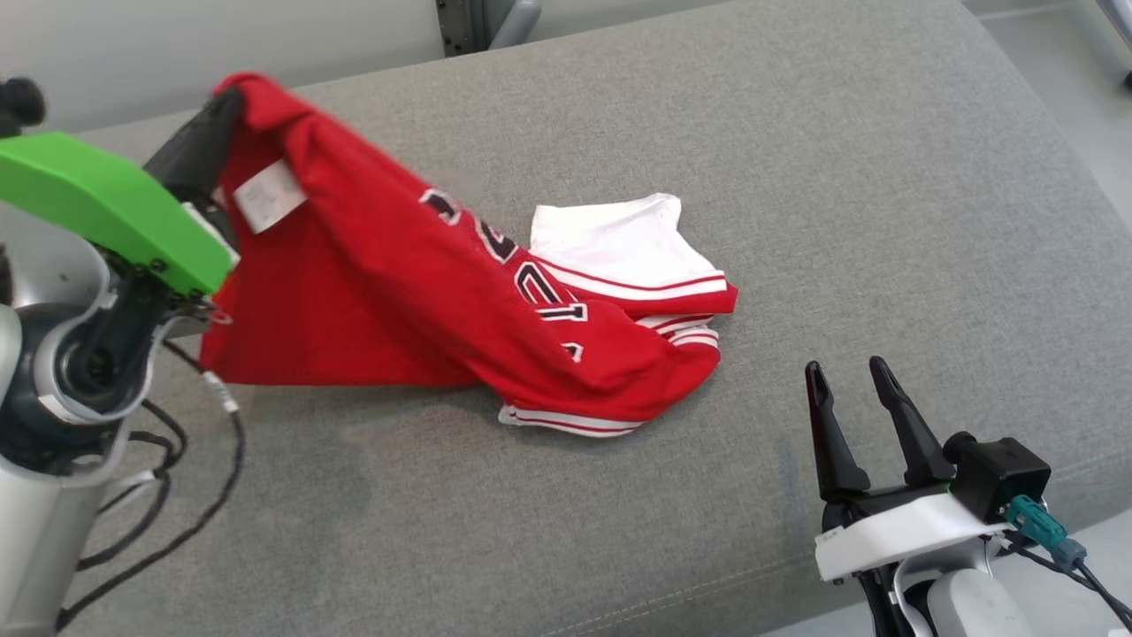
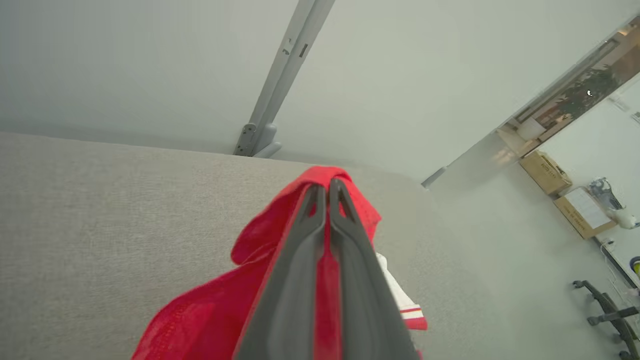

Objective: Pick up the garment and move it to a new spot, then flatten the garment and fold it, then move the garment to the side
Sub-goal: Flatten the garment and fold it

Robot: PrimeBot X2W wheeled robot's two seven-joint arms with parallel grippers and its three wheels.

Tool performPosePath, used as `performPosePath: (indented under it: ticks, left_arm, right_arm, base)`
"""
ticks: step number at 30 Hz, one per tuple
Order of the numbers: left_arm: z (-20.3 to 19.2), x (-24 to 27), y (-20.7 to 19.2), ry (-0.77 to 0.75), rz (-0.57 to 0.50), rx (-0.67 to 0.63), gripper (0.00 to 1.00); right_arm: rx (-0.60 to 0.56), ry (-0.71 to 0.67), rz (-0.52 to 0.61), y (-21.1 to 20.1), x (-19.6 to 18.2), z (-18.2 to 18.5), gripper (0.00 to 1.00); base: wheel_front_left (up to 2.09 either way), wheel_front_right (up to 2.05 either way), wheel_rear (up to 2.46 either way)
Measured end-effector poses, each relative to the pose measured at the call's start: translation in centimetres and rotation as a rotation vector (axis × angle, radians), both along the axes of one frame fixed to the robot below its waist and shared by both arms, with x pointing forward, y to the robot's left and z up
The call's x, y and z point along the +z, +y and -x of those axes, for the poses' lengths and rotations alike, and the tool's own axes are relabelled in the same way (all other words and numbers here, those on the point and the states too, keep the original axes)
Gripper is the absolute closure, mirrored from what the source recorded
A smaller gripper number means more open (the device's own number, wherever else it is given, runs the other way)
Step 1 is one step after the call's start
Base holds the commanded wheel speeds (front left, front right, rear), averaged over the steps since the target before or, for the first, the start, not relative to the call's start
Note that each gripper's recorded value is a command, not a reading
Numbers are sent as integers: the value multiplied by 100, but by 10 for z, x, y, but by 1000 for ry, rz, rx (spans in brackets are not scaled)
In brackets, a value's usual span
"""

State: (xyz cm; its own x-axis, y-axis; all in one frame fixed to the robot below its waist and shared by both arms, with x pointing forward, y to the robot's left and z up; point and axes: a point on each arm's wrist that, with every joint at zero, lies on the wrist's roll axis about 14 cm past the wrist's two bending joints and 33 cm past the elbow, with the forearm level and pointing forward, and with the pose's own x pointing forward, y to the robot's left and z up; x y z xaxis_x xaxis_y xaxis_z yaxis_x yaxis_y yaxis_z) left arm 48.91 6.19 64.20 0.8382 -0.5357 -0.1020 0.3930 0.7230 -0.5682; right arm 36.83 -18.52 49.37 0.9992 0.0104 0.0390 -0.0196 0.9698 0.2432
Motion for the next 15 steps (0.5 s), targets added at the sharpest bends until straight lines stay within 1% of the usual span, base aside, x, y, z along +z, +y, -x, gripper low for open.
performPosePath:
  ticks: [3, 4, 8, 14, 15]
  left_arm:
    - [-22, -40, 28, 71, -99, 85, 100]
    - [-29, -54, 39, 103, -117, 120, 100]
    - [-47, -100, 67, 205, -140, 197, 100]
    - [-55, -152, 82, 308, -149, 229, 100]
    - [-55, -158, 81, 317, -146, 227, 86]
  right_arm:
    - [1, 7, 1, 0, -2, -2, 0]
    - [1, 6, 2, 0, -2, -4, 0]
    - [-6, 9, 12, -4, -3, -10, 0]
    - [-20, 34, 35, -10, -12, -14, 0]
    - [-20, 38, 40, -10, -13, -15, 0]
  base:
    - [0, 0, 0]
    - [0, 0, 0]
    - [0, 0, 0]
    - [0, 0, 0]
    - [0, 0, 0]
